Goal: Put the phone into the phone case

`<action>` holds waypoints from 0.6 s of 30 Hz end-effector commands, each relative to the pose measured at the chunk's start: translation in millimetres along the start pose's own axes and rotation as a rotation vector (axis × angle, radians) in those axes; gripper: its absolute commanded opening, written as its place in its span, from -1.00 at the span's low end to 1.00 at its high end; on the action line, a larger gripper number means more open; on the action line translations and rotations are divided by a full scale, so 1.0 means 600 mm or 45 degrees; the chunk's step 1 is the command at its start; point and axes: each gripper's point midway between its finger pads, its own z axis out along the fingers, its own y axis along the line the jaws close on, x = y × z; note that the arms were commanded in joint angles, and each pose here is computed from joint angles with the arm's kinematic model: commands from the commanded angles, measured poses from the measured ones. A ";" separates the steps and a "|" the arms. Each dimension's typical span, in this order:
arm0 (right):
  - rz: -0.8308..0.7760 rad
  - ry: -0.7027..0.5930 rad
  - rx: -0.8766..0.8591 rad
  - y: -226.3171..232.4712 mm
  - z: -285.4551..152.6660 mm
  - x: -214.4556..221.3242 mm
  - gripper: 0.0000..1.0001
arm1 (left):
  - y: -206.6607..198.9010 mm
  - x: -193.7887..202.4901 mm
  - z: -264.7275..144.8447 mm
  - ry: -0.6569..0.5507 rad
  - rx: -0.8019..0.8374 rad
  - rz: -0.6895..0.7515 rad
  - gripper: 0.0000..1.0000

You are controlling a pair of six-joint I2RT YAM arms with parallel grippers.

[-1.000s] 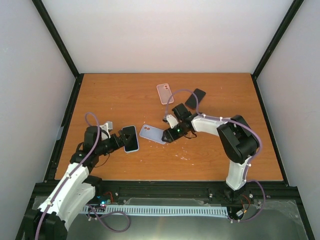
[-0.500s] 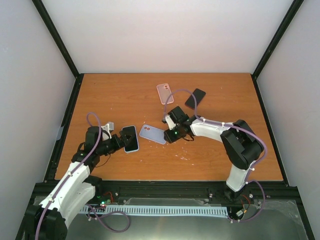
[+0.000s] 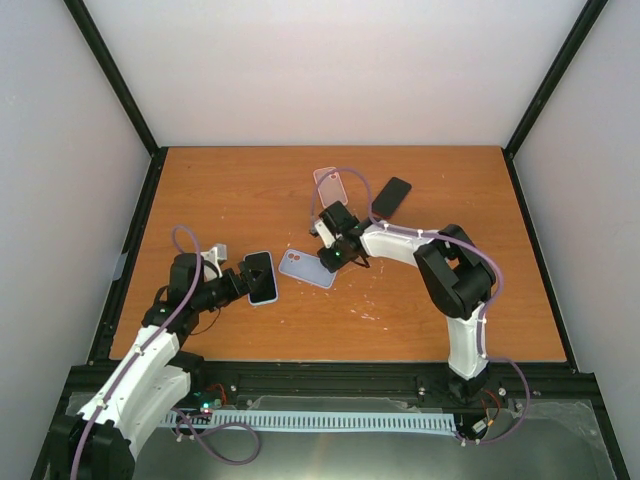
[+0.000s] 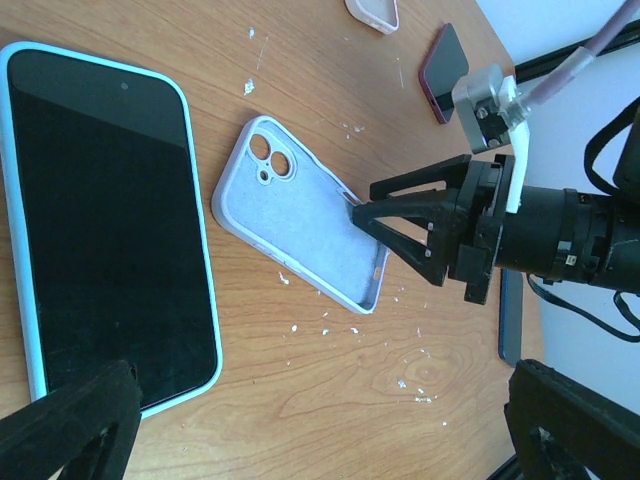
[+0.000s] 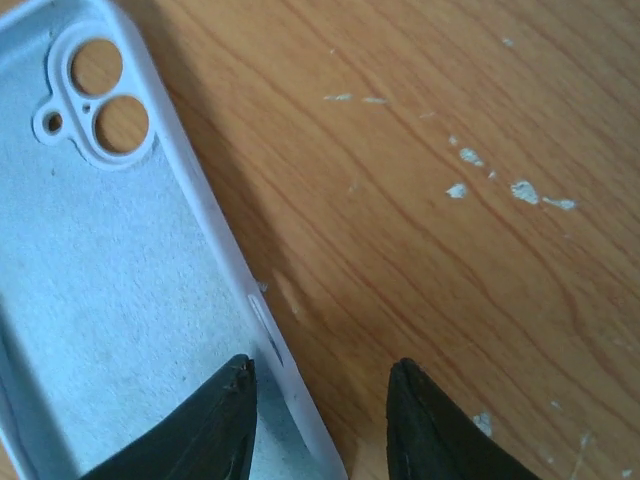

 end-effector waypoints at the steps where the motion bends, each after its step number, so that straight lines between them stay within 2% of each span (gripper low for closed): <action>1: -0.037 0.051 0.015 0.004 0.001 0.009 -0.38 | -0.011 -0.013 -0.003 -0.024 0.019 0.007 0.99; 3: -0.009 0.059 0.020 0.004 -0.006 0.015 -0.50 | -0.012 -0.009 -0.002 -0.008 0.027 0.011 0.99; 8: 0.032 0.067 -0.047 0.024 -0.018 0.038 -0.64 | -0.008 -0.007 0.003 0.004 0.023 0.011 0.99; 11: 0.083 0.147 -0.034 0.021 -0.012 0.058 -0.90 | -0.011 -0.007 0.005 0.014 0.039 0.008 0.99; 12: 0.098 0.160 -0.026 0.020 -0.011 0.063 -0.94 | -0.012 -0.007 0.006 0.015 0.040 0.006 0.99; 18: 0.295 0.163 0.039 0.015 -0.044 0.087 -0.94 | -0.025 -0.004 0.010 0.052 0.091 0.049 0.99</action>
